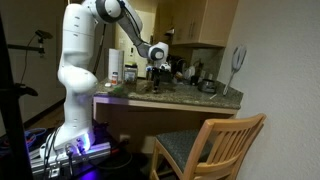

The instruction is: Pick the keys and place them near the bar of soap

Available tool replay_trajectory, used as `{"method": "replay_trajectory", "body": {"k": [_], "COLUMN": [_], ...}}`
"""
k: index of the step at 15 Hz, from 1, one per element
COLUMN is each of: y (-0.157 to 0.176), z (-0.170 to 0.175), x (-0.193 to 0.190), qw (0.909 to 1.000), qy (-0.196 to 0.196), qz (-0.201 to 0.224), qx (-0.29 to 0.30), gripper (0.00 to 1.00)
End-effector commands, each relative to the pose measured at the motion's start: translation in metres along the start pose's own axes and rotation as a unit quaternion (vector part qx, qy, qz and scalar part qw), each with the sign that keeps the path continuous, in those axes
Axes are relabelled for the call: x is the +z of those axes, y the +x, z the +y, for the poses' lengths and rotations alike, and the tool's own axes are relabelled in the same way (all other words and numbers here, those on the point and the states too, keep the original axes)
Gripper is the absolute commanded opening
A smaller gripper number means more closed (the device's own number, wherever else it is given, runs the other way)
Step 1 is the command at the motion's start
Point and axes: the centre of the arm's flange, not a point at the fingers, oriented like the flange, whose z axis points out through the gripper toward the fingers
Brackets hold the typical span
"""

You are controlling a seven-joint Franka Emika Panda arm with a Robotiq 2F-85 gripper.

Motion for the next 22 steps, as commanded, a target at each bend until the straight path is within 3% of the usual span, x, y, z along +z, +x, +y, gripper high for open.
{"method": "replay_trajectory", "body": {"k": [1, 3, 4, 5, 6, 8, 9, 13, 20, 22], "y": [0.043, 0.052, 0.053, 0.052, 0.050, 0.048, 0.046, 0.035, 0.020, 0.016], "z": [-0.029, -0.030, -0.030, -0.029, -0.027, -0.022, -0.020, -0.010, 0.017, 0.024], "x": [0.019, 0.020, 0.017, 0.014, 0.009, 0.002, 0.000, 0.019, 0.066, 0.069], "qw": [0.9981, 0.9958, 0.9947, 0.9937, 0.9924, 0.9889, 0.9864, 0.9782, 0.9844, 0.9854], "qy": [-0.019, -0.035, -0.047, -0.058, -0.072, -0.099, -0.117, -0.155, -0.114, -0.100], "qz": [-0.027, -0.037, -0.044, -0.055, -0.063, -0.076, -0.083, -0.115, -0.077, -0.074], "qx": [0.051, 0.076, 0.080, 0.080, 0.078, 0.080, 0.079, 0.076, 0.110, 0.117], "gripper": [1.00, 1.00, 0.75, 0.74, 0.93, 0.90, 1.00, 1.00, 1.00, 0.74]}}
